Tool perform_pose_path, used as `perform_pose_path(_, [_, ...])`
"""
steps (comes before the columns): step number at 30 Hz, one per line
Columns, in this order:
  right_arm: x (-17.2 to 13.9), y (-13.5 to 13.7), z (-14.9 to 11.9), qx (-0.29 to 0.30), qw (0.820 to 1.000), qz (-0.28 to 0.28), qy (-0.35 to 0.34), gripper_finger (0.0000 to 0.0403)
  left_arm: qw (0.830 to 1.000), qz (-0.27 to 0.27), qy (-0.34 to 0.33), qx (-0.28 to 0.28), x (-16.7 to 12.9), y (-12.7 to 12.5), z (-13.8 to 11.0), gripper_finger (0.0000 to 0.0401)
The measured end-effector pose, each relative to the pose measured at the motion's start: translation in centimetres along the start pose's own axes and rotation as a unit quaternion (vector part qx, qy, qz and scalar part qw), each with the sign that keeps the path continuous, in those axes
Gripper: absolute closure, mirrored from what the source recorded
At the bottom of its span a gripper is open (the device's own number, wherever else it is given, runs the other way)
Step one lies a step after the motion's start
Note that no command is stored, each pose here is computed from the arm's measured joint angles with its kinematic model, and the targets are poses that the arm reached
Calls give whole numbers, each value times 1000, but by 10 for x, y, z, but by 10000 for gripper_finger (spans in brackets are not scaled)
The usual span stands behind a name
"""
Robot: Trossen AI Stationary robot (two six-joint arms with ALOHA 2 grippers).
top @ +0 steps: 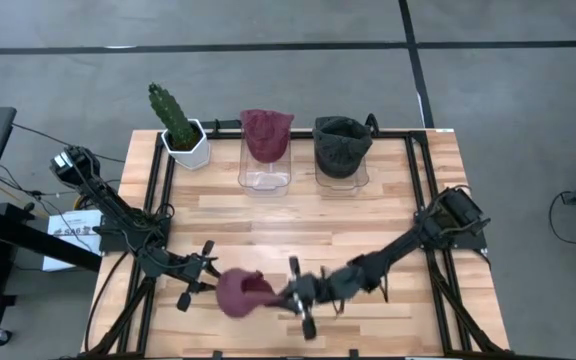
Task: Pick & Place hat
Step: Put the red cap into the transparent bin
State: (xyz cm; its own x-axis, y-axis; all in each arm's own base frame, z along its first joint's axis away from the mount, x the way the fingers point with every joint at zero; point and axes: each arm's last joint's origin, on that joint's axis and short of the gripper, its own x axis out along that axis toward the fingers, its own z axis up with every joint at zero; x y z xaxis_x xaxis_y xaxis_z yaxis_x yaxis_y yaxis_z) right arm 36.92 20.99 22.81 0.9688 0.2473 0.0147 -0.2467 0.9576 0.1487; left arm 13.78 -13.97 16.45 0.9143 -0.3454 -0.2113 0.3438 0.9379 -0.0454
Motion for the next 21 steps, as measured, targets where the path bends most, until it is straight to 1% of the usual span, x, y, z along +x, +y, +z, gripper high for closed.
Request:
perform_pose_path(4, [-17, -26, -10, 37, 996, -13, -86, 401, 1000, 1, -1, 0, 0, 0, 0, 304])
perform_pose_path(7, [-42, -41, -18, 58, 984, -32, -165, 400, 1000, -1, -1, 0, 0, 0, 0, 304])
perform_pose_path(9, [-65, -48, -26, 58, 974, -63, -209, 399, 1000, -2, -1, -1, 0, 0, 0, 304])
perform_pose_path(10, [-74, -51, -32, 49, 976, -88, -195, 399, 1000, -1, -1, -1, 0, 0, 0, 304])
perform_pose_path(12, [-90, -52, -33, 39, 972, -166, -163, 399, 1000, -1, -1, -2, 0, 0, 0, 304])
perform_pose_path(13, [-96, -50, -28, 47, 966, -178, -182, 399, 1000, -1, -1, -2, 0, 0, 0, 304])
perform_pose_path(14, [-101, -47, -25, 42, 964, -176, -193, 399, 1000, -2, -1, -2, 0, 0, 0, 304])
perform_pose_path(15, [-105, -43, -26, 30, 966, -174, -187, 399, 1000, -2, -2, -2, 0, 0, 0, 304])
perform_pose_path(16, [-107, -40, -27, 18, 967, -186, -176, 399, 1000, -2, -3, -3, 0, 0, 1, 304])
perform_pose_path(17, [-108, -35, -26, -5, 967, -199, -158, 399, 1000, 0, -3, -3, 0, 0, 1, 304])
perform_pose_path(19, [-114, -28, -17, -17, 957, -237, -165, 399, 1000, 3, -3, -4, 0, 1, 1, 304])
perform_pose_path(21, [-123, -24, -18, -32, 948, -279, -148, 399, 1000, 4, -3, -4, 0, 1, 1, 304])
